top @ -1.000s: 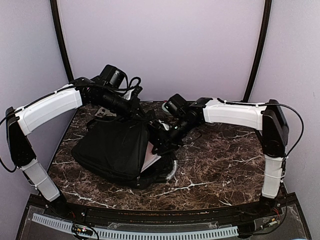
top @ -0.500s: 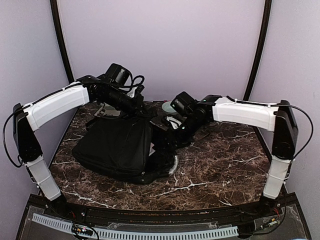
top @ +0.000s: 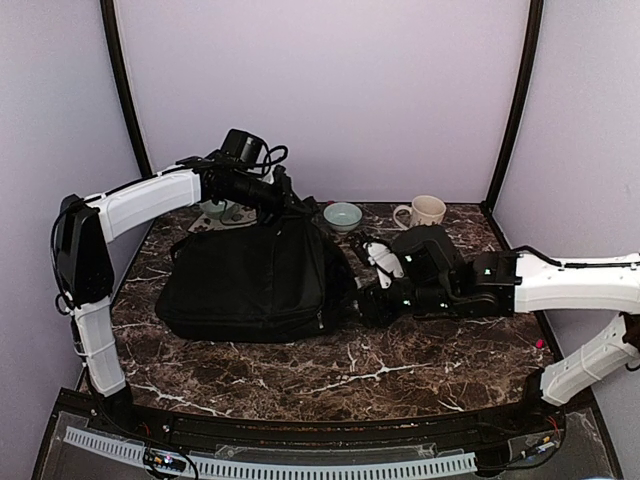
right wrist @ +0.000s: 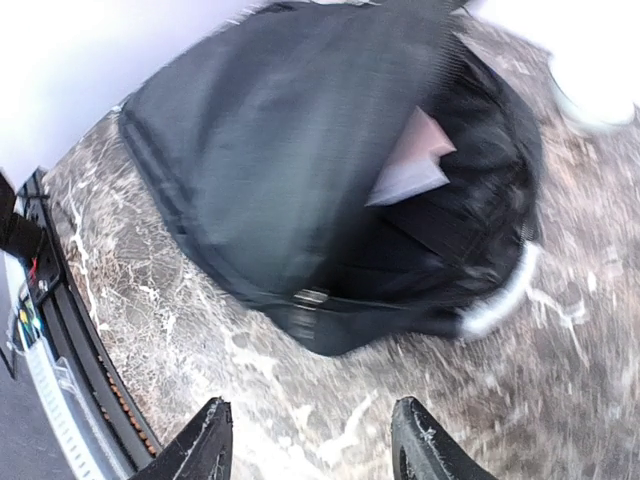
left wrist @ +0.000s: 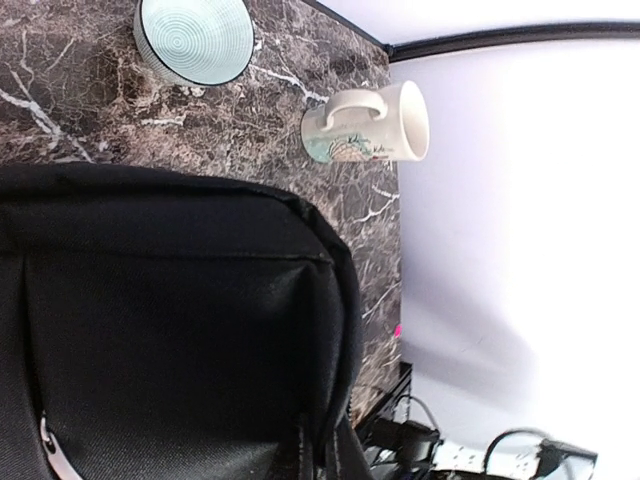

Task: Pack the student bag
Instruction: Grab the largest pocket of the student bag.

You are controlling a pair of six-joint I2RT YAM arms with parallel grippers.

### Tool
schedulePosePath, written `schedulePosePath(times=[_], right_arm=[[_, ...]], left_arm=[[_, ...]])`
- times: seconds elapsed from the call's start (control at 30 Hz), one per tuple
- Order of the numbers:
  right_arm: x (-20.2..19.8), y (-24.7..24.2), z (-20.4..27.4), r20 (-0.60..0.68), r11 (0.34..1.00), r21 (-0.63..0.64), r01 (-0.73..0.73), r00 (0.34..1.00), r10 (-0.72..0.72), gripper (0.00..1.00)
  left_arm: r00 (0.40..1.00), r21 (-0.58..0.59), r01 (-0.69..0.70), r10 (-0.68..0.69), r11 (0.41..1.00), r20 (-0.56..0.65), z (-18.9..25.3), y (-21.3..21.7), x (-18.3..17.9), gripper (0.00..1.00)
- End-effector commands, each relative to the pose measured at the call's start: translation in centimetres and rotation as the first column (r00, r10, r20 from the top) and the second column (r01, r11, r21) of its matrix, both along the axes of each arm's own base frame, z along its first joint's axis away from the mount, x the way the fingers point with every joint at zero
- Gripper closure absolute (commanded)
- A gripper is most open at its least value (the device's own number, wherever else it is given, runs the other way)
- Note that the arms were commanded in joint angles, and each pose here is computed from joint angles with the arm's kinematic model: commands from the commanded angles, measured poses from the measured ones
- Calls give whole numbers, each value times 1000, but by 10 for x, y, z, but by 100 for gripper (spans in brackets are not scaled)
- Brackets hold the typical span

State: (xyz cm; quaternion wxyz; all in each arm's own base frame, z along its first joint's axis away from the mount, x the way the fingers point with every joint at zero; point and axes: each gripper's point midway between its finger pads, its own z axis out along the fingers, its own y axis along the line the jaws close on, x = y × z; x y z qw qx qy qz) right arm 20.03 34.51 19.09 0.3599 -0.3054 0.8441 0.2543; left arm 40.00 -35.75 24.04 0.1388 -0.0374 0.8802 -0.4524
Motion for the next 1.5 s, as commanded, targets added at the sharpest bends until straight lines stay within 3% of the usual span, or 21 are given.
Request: schedulePosePath(times=[0.0,0.27,0.8,1.47], right_arm=[[3,30,11,190,998,54,-44,981,33,45],[9,46,-12,337,994,46,-96,939,75,47],[29,29,-59,359,999,-9,45,933,-39,55],[51,32,-79,388,992,-79,95,920,-58,66]], left_arm=[[996,-211,34,-17,977,83,73,-21,9,100],[998,-271,21,-4,962,65,94,-25,11,100],[997,-318,15,10,948,77,119,-22,5,100],[997,-346,21,6,938,75,128,-22,3,100]])
